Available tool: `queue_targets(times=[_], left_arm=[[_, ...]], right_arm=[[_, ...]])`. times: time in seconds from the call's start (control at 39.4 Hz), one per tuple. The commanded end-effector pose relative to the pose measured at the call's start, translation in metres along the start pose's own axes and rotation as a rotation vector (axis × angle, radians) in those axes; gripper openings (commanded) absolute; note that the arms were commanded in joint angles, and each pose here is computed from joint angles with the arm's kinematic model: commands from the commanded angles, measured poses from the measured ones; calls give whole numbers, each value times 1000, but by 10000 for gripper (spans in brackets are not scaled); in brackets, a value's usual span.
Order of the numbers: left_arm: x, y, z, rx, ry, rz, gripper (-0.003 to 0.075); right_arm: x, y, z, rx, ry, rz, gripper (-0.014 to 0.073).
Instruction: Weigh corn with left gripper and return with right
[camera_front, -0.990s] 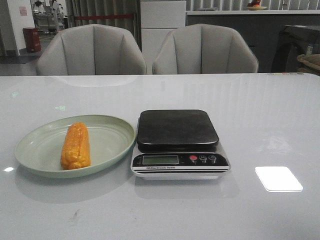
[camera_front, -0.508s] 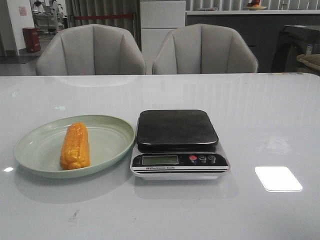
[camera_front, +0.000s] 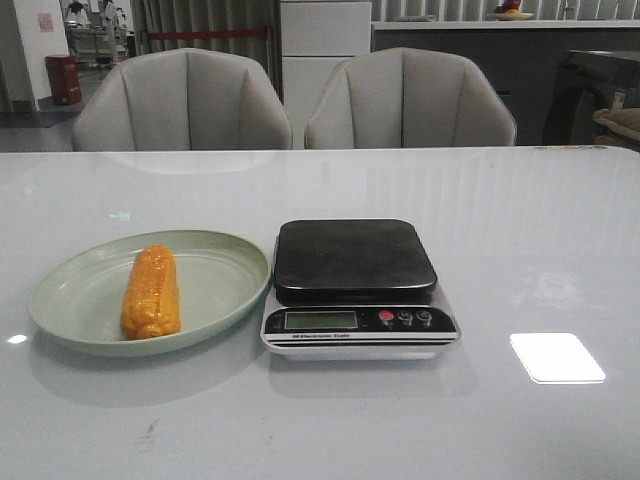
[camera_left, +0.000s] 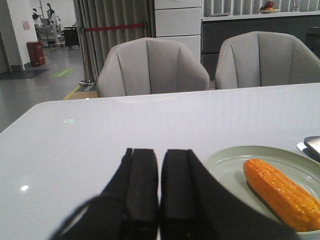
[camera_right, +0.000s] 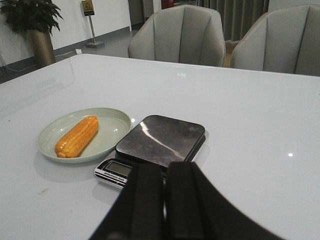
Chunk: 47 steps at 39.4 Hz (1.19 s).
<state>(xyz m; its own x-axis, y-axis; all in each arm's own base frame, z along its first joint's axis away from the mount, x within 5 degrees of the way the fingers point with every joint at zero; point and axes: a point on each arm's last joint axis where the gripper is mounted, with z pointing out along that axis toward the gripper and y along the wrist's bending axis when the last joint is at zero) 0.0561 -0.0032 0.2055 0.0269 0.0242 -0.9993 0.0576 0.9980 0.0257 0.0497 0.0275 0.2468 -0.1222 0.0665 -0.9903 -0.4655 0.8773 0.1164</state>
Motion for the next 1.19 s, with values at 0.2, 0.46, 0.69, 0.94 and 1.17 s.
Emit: queue_targets(times=[0.2, 0.46, 0.69, 0.94, 1.17], left_arm=[[1, 0, -1, 2, -78, -15, 114], [1, 0, -1, 2, -78, -15, 114], [1, 0, -1, 2, -78, -15, 114], [1, 0, -1, 2, -78, -15, 114], [1, 0, -1, 2, -78, -15, 114]], right_arm=[[-15, 1, -1, 0, -92, -17, 169], [-15, 1, -1, 0, -92, -17, 169], [-15, 1, -1, 0, -92, -17, 169], [-4, -1, 2, 18, -68, -17, 169], [15, -18, 5, 240, -92, -7, 169]])
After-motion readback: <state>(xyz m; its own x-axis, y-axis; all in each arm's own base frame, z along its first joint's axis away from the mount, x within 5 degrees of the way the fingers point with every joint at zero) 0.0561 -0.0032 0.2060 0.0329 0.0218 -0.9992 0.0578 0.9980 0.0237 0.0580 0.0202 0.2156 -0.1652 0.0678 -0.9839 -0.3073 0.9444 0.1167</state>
